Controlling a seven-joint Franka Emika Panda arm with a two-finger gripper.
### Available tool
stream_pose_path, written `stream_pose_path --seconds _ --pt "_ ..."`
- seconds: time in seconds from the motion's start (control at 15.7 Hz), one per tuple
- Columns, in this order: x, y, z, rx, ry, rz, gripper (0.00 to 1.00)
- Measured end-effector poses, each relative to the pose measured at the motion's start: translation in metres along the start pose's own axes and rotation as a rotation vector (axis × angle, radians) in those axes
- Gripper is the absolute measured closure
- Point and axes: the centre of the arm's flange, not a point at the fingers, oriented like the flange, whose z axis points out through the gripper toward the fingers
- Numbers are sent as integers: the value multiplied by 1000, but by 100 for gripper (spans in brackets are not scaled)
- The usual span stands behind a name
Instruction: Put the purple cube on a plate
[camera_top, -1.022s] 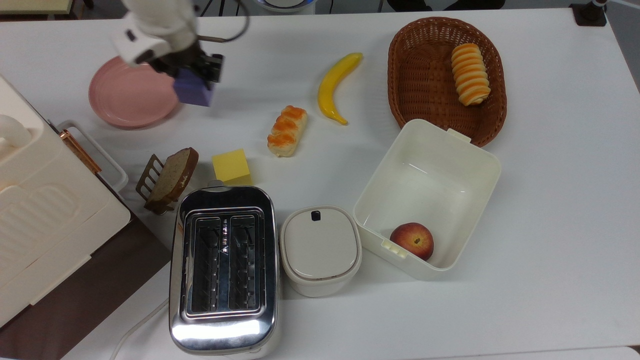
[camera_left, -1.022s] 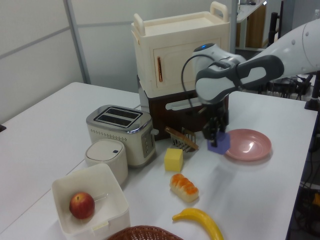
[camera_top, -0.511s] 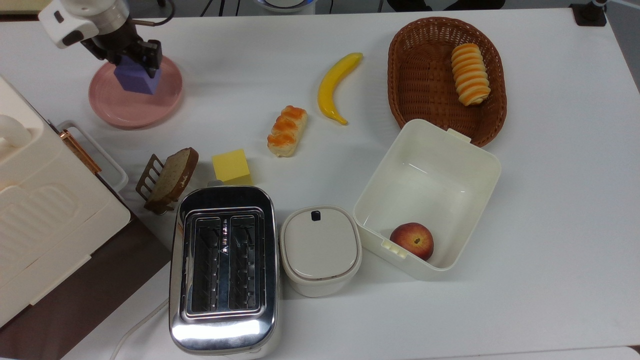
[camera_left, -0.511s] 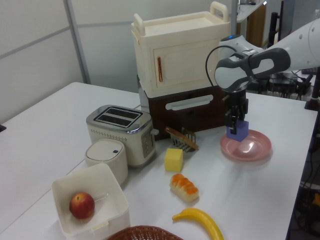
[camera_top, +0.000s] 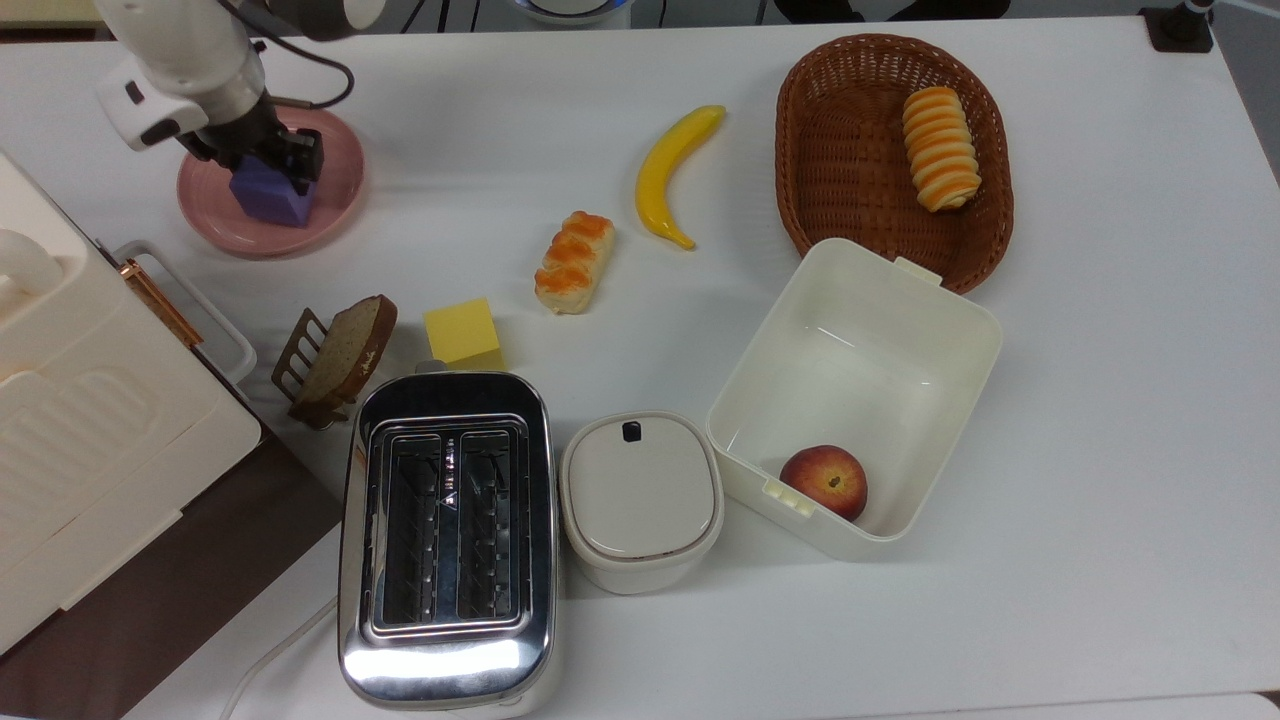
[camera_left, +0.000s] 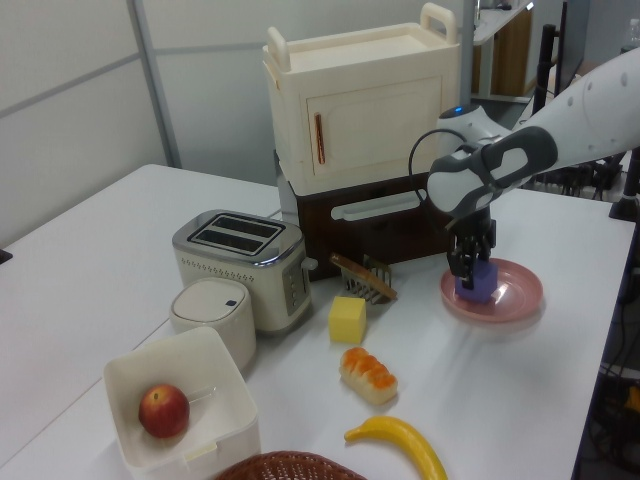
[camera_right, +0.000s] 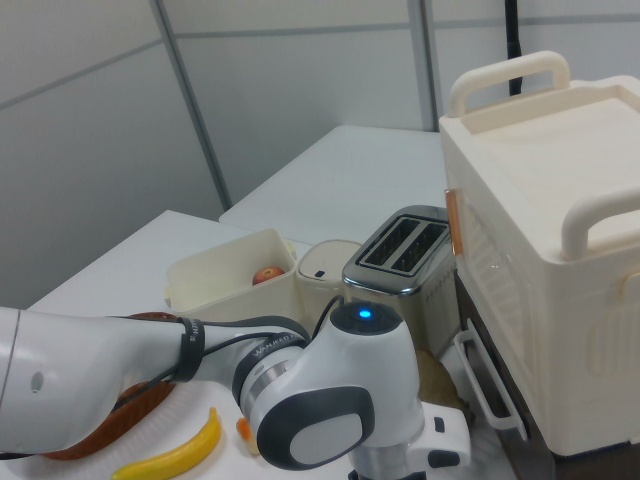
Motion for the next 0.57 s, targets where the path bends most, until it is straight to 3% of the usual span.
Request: stream_pose_path --seconds 0.19,0.26,0.57 --pt "1 0 3 -1 -5 0 4" --pt "1 0 2 -1 -3 0 0" --pt "-4 3 -29 16 0 -14 0"
